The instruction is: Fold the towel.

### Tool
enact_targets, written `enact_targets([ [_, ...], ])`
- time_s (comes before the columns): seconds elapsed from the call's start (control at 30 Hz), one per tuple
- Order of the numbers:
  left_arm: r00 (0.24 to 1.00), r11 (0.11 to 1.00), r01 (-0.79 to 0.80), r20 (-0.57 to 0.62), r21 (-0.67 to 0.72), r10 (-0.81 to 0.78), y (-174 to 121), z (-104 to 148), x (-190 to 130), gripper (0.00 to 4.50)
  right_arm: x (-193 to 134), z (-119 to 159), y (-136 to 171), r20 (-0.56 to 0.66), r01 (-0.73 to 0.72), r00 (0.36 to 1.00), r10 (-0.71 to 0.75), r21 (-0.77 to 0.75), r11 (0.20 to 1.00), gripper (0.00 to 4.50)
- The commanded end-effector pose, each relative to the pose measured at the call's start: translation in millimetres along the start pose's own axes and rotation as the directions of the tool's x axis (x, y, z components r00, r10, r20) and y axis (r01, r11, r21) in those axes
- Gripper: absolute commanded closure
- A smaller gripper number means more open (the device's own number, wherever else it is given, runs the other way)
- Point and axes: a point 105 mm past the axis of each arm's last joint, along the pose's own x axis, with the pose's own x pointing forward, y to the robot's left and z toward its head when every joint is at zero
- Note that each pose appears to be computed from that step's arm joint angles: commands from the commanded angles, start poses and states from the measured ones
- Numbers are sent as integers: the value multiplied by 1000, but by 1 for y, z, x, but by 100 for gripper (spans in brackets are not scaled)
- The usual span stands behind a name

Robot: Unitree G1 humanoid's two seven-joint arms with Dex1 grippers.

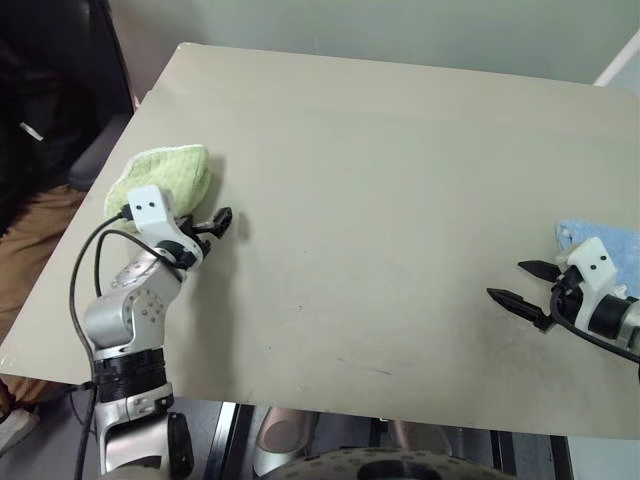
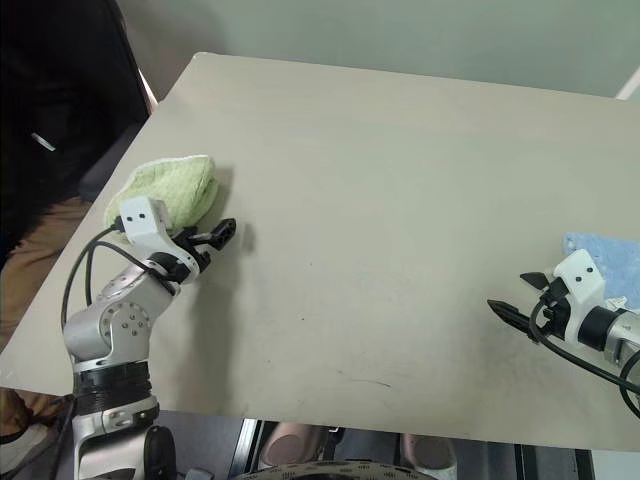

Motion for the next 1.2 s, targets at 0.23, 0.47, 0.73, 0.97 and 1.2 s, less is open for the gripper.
enact_targets([
  [0.23,942,944,326,100,-51,-320,-58,15,-9,3,-7,12,1,15,-6,1000,6,-52,999,0],
  [0.47,784,792,609,177,-37,-595,-111,23,-31,3,-14,15,3,24,3,1000,-1,-49,999,0],
  [0.73,466,507,800,201,320,-862,-164,27,-55,3,-16,33,20,154,-11,988,13,-13,1000,0],
  [0.97,429,466,808,181,360,-885,-162,26,-54,3,-15,35,25,160,-13,987,12,1,1000,0],
  [1.2,112,56,911,-116,408,-987,-167,4,-74,3,-15,71,53,332,-102,938,99,-8,995,0],
])
